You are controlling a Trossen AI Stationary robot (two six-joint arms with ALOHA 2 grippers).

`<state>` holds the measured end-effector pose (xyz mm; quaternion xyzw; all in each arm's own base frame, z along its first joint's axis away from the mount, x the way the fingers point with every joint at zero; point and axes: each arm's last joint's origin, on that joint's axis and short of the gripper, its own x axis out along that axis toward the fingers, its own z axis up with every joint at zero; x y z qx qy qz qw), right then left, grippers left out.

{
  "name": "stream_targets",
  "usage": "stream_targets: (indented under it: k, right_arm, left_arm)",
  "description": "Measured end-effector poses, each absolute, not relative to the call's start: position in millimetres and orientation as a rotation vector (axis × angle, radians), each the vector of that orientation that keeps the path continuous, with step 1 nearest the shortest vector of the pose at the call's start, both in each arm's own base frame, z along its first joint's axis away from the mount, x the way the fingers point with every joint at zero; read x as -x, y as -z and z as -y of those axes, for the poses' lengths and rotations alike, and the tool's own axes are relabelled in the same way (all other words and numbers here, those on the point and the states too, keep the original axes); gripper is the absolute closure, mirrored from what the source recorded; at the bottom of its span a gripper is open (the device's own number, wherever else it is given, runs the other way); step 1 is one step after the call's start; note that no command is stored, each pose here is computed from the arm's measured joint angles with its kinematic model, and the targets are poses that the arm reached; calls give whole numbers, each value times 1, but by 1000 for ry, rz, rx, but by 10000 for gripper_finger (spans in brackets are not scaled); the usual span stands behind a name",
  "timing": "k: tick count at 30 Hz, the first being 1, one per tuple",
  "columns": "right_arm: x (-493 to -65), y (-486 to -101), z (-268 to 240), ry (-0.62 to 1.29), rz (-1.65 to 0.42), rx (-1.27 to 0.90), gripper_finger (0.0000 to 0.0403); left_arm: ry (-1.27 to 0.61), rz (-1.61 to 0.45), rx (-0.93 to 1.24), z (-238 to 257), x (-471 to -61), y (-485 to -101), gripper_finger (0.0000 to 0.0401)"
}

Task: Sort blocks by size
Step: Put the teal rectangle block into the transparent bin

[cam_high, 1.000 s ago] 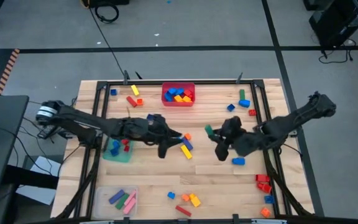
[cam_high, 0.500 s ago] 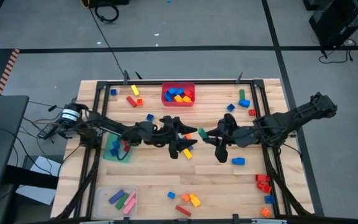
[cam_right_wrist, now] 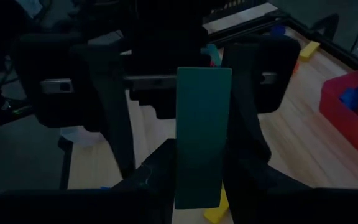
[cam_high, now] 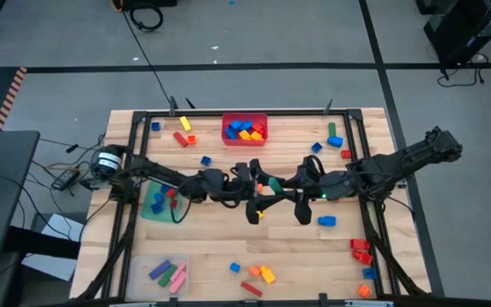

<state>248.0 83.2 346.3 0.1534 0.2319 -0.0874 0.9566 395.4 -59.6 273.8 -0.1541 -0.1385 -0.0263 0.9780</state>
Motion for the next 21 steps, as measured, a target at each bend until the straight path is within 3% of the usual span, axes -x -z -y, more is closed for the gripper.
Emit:
stream_targets:
  k: [10,21]
  right_arm:
    - [-248,-347,-84,166,-470,-317,290]
    - [-248,-347,-84,156,-468,-322,289]
  left_arm:
    - [57,277,303,60,-396,-275,205]
    - [62,295,319,60,-396,-277,215]
